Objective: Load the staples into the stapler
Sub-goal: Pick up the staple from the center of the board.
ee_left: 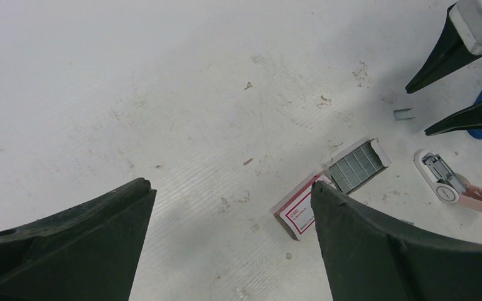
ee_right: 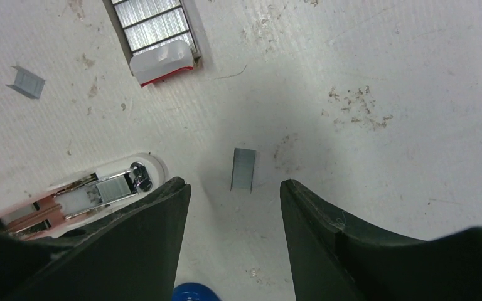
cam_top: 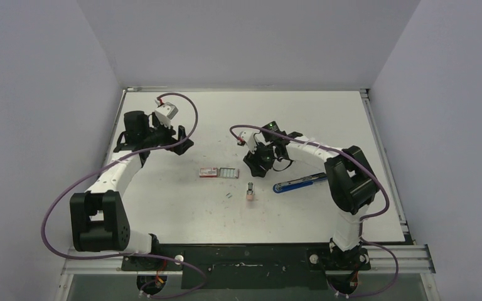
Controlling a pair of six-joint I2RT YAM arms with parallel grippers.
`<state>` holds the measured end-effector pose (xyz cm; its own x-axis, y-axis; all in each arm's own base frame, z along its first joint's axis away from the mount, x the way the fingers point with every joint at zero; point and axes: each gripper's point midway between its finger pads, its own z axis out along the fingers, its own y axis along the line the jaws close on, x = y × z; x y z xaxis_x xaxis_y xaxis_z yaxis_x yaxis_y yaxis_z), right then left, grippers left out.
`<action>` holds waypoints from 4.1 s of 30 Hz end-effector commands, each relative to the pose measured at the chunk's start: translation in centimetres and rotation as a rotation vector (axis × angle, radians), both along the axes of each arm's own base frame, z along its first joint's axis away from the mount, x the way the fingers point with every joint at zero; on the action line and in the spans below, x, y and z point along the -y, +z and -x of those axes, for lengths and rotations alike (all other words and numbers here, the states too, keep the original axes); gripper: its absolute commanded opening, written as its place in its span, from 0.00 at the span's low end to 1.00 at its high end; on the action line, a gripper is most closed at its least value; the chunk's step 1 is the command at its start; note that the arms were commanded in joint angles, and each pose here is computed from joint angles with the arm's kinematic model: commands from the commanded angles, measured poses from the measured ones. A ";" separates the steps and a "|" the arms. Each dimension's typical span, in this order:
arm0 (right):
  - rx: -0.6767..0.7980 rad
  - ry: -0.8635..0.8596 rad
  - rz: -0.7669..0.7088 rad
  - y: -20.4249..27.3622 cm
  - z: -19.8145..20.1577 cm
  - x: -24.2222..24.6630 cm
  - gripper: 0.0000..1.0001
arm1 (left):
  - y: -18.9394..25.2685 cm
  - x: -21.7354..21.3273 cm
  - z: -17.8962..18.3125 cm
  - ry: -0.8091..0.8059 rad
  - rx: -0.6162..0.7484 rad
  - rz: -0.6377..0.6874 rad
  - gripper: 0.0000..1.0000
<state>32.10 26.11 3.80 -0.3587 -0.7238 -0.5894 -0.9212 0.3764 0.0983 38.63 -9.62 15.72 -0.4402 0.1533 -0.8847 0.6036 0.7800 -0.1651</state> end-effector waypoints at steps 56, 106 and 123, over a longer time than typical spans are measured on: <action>-0.338 0.086 -0.654 13.5 2.6 -3.7 0.14 | 5.1 13.6 8.0 -0.857 0.312 -0.071 0.75; -0.459 0.195 -0.710 14.0 6.4 -4.4 0.12 | 2.6 21.2 11.6 -1.245 0.538 -0.317 0.25; -0.464 0.181 -0.702 13.6 6.2 -4.5 0.12 | 2.4 21.2 12.1 -1.259 0.531 -0.321 0.16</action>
<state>25.81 30.01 16.36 -0.6330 -0.3342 -0.6983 -0.7379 -0.0124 0.6748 26.18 -30.03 16.64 0.4802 0.4485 -0.7538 0.8691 -0.3592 0.3400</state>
